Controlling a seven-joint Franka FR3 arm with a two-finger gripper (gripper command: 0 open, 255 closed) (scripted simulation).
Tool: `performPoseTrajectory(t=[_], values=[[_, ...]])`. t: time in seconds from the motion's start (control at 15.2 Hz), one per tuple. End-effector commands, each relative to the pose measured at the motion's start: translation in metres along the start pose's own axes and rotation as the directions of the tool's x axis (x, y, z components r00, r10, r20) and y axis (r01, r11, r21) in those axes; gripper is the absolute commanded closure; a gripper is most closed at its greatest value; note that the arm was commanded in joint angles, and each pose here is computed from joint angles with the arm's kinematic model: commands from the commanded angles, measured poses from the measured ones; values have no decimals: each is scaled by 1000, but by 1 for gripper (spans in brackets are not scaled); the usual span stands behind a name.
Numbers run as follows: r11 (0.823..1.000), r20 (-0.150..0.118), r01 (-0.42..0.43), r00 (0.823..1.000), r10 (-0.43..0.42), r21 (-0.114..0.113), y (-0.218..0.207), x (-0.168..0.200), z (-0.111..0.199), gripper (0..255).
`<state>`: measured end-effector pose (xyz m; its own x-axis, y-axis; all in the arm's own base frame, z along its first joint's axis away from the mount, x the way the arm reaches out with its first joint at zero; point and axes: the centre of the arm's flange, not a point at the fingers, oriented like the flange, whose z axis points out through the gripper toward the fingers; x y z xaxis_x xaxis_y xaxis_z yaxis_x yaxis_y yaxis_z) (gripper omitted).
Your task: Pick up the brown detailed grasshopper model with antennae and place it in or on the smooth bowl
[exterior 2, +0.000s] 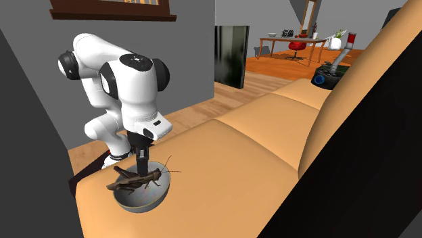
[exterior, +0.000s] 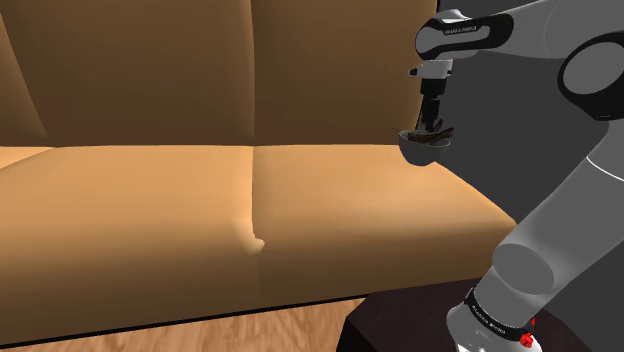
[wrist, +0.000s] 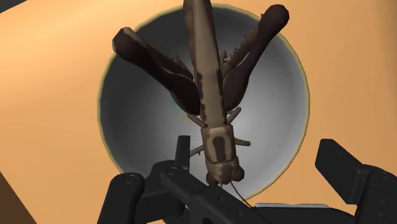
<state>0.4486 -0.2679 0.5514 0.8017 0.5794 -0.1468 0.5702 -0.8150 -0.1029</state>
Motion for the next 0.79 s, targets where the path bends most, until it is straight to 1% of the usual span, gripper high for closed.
performPoseTrajectory(t=[0.0, 0.26, 0.73], values=[[1000, 0, 0, 1000, 0, 0, 0, 0, 0, 0], [1000, 0, 0, 1000, 0, 0, 0, 0, -50, 0], [1000, 0, 0, 1000, 0, 0, 0, 0, -50, 0]])
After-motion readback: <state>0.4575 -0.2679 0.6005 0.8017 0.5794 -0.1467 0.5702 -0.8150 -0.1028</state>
